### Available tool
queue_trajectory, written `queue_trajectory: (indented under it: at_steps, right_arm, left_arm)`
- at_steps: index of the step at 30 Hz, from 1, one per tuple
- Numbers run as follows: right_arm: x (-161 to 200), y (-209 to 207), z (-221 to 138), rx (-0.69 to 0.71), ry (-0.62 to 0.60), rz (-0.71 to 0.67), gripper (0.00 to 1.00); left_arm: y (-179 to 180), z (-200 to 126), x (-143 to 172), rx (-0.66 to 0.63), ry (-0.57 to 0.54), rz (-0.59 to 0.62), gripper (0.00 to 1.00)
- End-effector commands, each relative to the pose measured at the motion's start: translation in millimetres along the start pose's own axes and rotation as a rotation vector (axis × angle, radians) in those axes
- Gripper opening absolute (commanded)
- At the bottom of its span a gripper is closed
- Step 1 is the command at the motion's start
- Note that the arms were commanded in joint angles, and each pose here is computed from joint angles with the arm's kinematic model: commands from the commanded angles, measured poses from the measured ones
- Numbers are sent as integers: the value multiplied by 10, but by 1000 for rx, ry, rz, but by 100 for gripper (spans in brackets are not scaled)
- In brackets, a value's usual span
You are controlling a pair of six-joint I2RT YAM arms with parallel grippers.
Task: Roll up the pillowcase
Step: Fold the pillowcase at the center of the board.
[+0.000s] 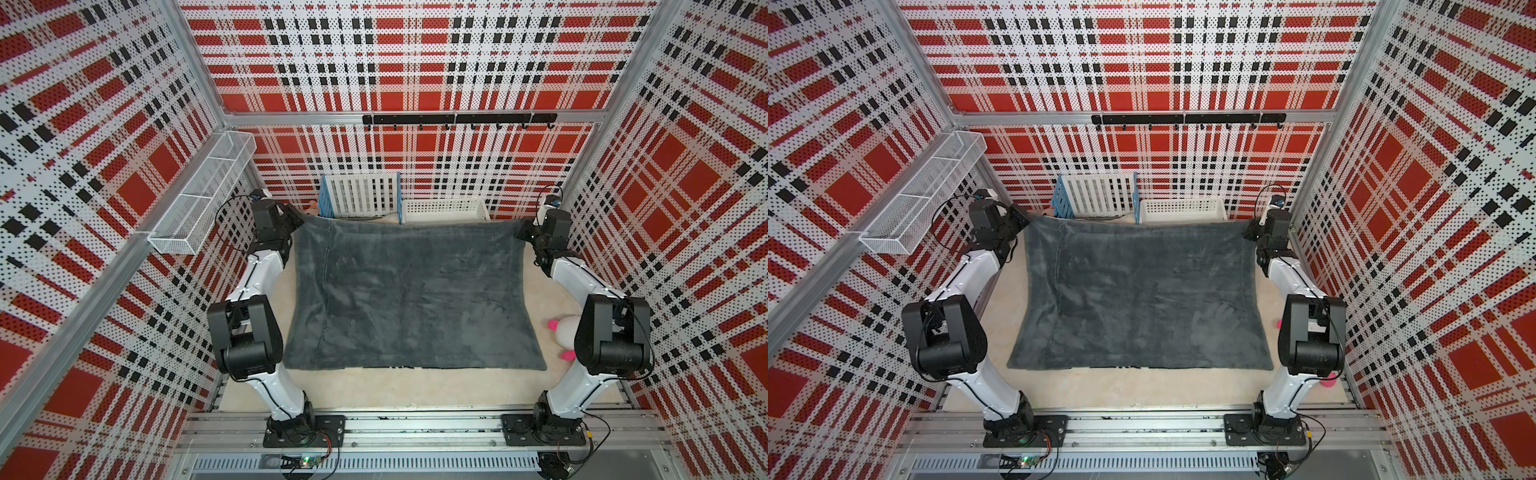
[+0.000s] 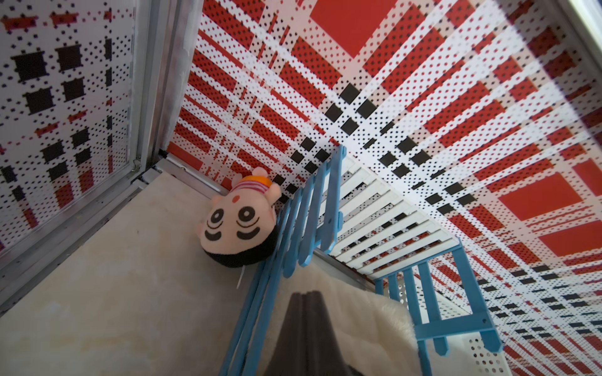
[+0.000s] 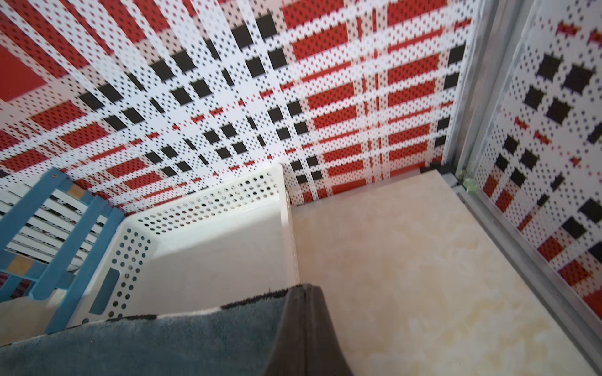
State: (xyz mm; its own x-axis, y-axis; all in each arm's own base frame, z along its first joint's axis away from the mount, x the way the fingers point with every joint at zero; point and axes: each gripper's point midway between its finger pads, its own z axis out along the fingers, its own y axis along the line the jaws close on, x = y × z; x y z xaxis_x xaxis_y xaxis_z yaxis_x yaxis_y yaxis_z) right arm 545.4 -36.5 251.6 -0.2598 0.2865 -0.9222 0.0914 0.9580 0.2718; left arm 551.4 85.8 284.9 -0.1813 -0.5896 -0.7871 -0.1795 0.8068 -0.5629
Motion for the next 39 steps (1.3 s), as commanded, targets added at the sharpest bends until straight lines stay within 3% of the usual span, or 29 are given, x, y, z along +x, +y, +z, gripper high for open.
queue_trajectory:
  at_steps: [1, 8, 14, 26, 39]
  right_arm:
    - [-360, 40, 38, -27, -109, -56, 0]
    - [-345, 14, -170, -19, -142, -41, 0]
    - [-108, -108, -655, 21, -221, -44, 0]
    - [462, -519, -1363, 204, -212, 13, 0]
    - [915, -865, -1798, 372, -176, 71, 0]
  left_arm:
    - [-174, 18, -377, 51, -111, 1, 0]
    - [-215, -136, -422, 68, -141, -6, 0]
    - [92, -542, -160, 28, -164, -36, 0]
    - [695, -1289, 331, -133, -198, -103, 0]
    - [1098, -1638, 875, -241, -155, -209, 0]
